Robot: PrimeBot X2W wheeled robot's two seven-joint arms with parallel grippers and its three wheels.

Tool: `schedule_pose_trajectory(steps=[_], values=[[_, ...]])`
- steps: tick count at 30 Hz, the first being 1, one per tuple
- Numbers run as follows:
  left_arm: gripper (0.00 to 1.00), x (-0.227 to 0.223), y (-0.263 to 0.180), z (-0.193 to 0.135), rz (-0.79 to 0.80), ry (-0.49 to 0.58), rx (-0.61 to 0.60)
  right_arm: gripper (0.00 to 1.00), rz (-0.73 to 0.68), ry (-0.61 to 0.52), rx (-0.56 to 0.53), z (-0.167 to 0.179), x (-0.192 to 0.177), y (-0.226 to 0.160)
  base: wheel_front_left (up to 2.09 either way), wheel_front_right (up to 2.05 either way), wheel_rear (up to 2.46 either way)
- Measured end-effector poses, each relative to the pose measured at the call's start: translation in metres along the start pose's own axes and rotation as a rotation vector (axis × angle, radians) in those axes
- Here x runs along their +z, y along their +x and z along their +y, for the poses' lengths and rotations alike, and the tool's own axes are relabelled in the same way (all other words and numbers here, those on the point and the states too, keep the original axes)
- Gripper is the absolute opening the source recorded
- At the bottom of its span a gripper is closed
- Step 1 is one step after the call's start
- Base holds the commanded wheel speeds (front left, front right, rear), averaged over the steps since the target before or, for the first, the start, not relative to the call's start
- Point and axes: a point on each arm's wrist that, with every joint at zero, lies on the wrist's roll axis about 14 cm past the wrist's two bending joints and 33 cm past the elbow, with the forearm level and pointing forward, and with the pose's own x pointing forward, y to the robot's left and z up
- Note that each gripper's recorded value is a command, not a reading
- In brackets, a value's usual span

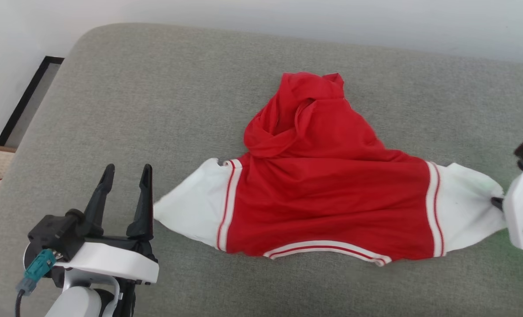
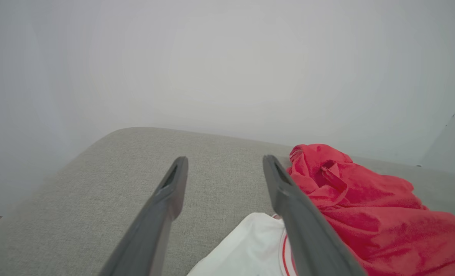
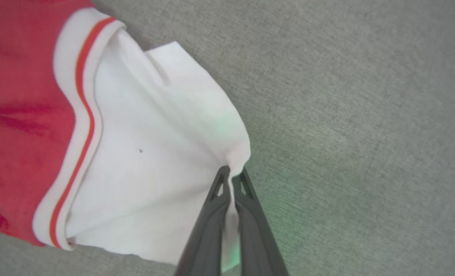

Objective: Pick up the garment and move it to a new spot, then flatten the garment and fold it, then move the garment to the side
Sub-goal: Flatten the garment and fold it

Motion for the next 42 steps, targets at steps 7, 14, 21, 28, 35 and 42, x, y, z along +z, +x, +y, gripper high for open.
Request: schedule_pose_trajectory(steps=[7,14,21,28,35,42], values=[[1.00,-0.026,0.002,-0.006,0.083,-0.017,-0.042,0.75,0.014,0.116,-0.029,-0.013,-0.018,0.002,0.00,0.00,0.00],[1.00,-0.068,0.002,-0.011,0.331,-0.028,-0.094,1.00,-0.095,0.141,-0.047,-0.015,-0.003,-0.009,0.00,0.00,0.00],[1.00,-0.096,0.003,-0.014,0.583,0.014,-0.158,1.00,-0.297,0.151,-0.078,-0.021,0.019,-0.043,0.00,0.00,0.00],[1.00,-0.119,0.003,-0.001,0.838,0.106,-0.155,1.00,-0.518,0.166,-0.112,-0.017,0.039,-0.083,0.00,0.00,0.00],[1.00,-0.143,-0.002,0.002,1.046,0.111,-0.131,1.00,-0.693,0.197,-0.169,-0.013,0.041,-0.120,0.00,0.00,0.00],[1.00,-0.161,-0.010,-0.004,1.219,0.105,-0.098,1.00,-0.704,0.283,-0.220,-0.016,0.015,-0.132,0.00,0.00,0.00]])
